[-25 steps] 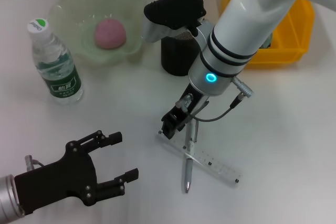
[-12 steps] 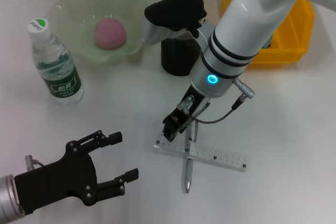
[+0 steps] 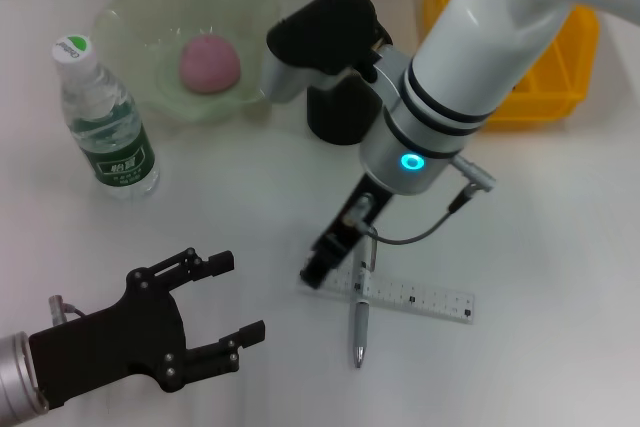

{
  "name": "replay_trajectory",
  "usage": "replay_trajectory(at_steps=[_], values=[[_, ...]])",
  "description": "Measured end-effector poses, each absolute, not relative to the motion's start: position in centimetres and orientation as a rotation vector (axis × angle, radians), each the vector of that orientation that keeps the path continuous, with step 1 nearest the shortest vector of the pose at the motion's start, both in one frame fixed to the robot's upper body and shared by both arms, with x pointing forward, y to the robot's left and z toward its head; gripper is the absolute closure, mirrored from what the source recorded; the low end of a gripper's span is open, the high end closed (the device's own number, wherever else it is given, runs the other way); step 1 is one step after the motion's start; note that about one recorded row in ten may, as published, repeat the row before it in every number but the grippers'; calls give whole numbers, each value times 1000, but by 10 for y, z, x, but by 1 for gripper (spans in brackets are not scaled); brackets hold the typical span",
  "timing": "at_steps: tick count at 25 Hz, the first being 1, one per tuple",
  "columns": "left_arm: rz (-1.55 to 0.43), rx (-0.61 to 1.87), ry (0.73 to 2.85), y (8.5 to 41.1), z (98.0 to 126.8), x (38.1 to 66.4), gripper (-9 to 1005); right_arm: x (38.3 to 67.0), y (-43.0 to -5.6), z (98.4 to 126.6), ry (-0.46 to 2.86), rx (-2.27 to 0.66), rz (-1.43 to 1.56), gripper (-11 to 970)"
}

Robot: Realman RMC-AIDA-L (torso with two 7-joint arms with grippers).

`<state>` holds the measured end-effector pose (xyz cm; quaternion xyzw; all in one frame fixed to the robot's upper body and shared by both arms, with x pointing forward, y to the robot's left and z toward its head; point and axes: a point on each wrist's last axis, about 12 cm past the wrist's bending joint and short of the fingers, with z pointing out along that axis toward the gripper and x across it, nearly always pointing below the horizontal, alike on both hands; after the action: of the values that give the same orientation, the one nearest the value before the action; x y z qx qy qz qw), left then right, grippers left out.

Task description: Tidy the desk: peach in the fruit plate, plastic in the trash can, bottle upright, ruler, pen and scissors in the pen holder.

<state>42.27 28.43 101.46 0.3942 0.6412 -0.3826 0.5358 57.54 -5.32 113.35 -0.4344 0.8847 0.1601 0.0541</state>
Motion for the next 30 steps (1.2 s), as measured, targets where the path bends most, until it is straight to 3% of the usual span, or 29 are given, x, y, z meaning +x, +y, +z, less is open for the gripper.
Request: replay_trajectory(at_steps=[3, 9, 30], values=[[-910, 939, 1528, 284, 1014, 423, 194, 571, -59, 1132, 2654, -1406, 391, 351], [-912, 935, 1532, 285, 1014, 422, 194, 567, -60, 1132, 2598, -1475, 408, 323], [-918, 938, 1531, 284, 1015, 424, 194, 557, -56, 1138, 2343, -1770, 427, 328]])
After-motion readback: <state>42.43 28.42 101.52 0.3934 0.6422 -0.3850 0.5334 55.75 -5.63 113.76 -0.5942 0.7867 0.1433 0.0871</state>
